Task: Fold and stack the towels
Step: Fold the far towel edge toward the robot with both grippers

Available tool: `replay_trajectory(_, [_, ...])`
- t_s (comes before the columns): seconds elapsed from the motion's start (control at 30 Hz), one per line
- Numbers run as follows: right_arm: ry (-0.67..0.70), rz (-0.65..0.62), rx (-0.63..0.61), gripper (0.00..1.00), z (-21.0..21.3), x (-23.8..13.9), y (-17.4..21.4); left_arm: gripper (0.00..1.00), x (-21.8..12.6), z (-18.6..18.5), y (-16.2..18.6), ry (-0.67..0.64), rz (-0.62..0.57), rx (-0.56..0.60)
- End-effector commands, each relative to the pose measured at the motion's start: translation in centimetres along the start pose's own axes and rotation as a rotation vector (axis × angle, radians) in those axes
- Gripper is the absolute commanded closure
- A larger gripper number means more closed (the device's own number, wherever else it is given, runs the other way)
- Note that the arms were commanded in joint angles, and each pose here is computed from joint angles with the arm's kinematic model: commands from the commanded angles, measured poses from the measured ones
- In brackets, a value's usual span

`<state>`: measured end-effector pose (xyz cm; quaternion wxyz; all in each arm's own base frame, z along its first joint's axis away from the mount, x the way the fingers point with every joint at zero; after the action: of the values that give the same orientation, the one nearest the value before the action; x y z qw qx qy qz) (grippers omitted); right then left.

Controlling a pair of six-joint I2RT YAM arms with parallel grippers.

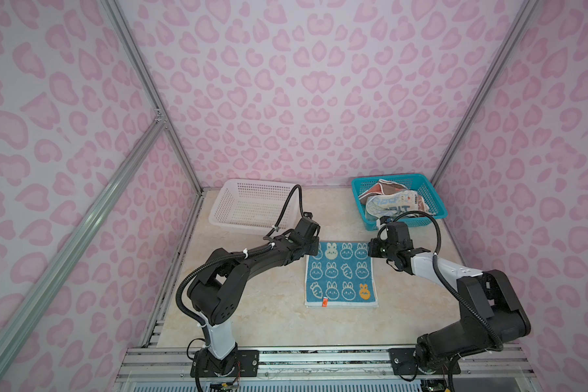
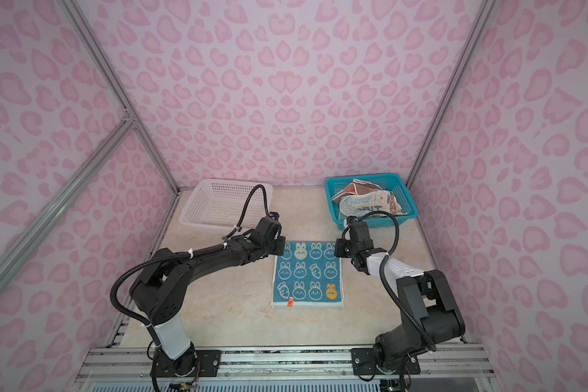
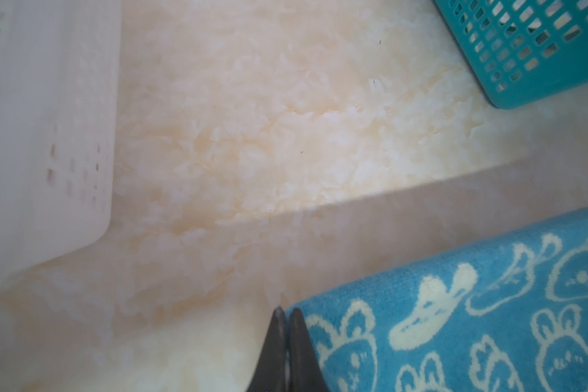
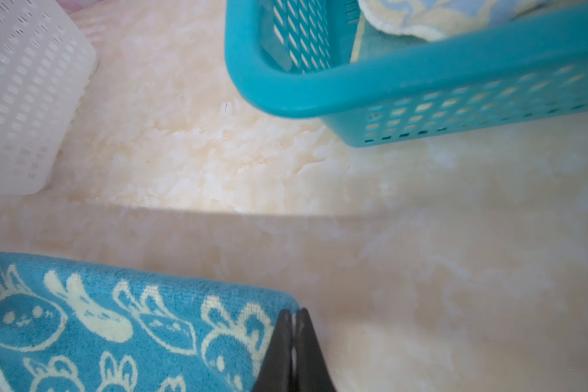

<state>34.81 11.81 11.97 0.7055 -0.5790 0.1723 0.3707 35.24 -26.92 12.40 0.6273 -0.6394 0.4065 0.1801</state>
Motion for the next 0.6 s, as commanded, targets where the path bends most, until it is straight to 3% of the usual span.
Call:
replay_trajectory(0.0, [-0.037, -0.076, -0.035, 1.0, 0.8, 0.1, -2.2, 0.97, -0.7, 0.6, -2.3, -0.044, -0.078, 0.036])
replay_trajectory(0.3, [-0.086, -0.152, -0.092, 1.0, 2.1, 0.3, -5.6, 0.97, -2.0, 1.8, -6.1, -0.059, -0.207, 0.074])
replay_trajectory(0.57, [-0.137, -0.14, -0.104, 1.0, 2.2, -1.2, -2.9, 0.97, -3.3, 1.5, -3.2, 0.04, -0.226, 0.053])
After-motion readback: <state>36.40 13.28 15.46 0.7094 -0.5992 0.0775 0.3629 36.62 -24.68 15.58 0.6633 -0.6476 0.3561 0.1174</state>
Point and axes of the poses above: each gripper's point midway between its finger pads, its own x axis out along the fingers, its own z axis along the line the jaws close on, y = z × x, the point moved 5 cm from there along -x, back along the fingers, and after that the axes turned 2 degrees about -x, right-handed, at the moved point
